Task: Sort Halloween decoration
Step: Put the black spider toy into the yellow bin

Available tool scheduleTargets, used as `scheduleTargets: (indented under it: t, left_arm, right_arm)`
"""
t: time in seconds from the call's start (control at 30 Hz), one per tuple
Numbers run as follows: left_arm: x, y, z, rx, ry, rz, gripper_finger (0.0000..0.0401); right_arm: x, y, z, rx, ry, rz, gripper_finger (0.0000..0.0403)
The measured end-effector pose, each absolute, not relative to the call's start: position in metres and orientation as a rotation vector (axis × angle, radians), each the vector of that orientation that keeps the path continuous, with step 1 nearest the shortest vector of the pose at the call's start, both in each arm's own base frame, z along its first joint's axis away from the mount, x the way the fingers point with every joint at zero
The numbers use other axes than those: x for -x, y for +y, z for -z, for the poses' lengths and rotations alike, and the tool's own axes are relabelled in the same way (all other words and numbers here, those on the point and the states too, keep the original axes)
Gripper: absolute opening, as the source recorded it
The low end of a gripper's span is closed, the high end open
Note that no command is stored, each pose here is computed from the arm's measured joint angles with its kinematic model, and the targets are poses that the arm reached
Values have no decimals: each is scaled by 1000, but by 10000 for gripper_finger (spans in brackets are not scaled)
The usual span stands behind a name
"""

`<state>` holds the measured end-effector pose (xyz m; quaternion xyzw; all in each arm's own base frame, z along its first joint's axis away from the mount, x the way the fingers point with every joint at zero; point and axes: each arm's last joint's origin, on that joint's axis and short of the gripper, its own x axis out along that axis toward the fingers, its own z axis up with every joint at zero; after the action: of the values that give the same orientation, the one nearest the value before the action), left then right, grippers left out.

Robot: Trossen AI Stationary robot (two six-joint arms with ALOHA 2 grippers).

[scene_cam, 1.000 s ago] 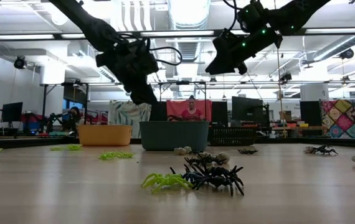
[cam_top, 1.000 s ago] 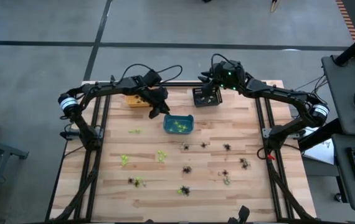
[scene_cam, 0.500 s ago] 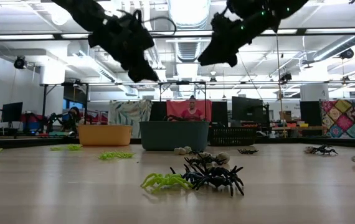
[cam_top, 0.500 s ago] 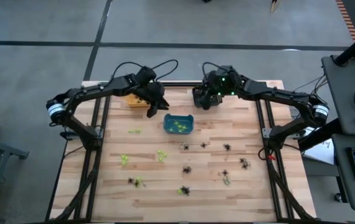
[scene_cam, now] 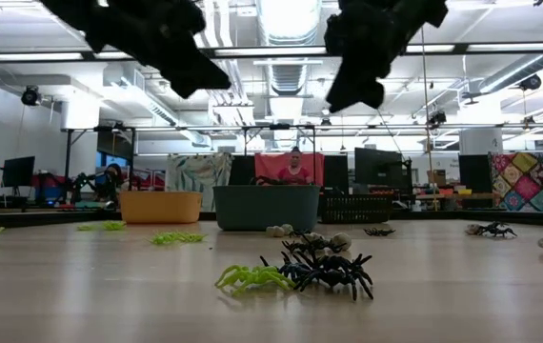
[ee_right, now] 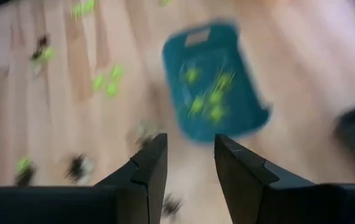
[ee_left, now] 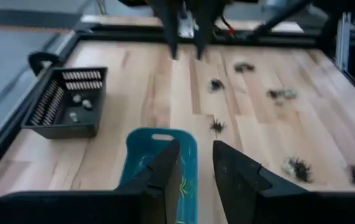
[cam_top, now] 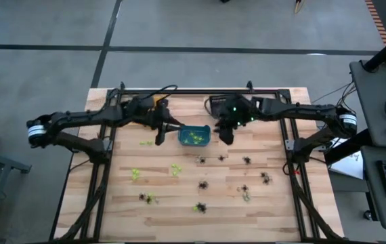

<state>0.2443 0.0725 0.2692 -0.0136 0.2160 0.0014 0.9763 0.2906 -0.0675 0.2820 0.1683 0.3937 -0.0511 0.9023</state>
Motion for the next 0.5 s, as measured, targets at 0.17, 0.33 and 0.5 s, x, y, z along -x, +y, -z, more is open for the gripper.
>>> scheduleTargets:
  t: [0.17, 0.33, 0.5]
  left_arm:
    - [-228, 59, -267, 64, 344, -28, 77]
    - [-219, 55, -261, 114, 305, -36, 77]
    - [-217, 54, -262, 136, 244, -45, 77]
  right_arm:
    - [-288, -44, -276, -509, 926, 130, 121]
    - [-288, -19, -267, -611, 1032, 148, 109]
    - [-291, 0, -249, -653, 1164, 208, 93]
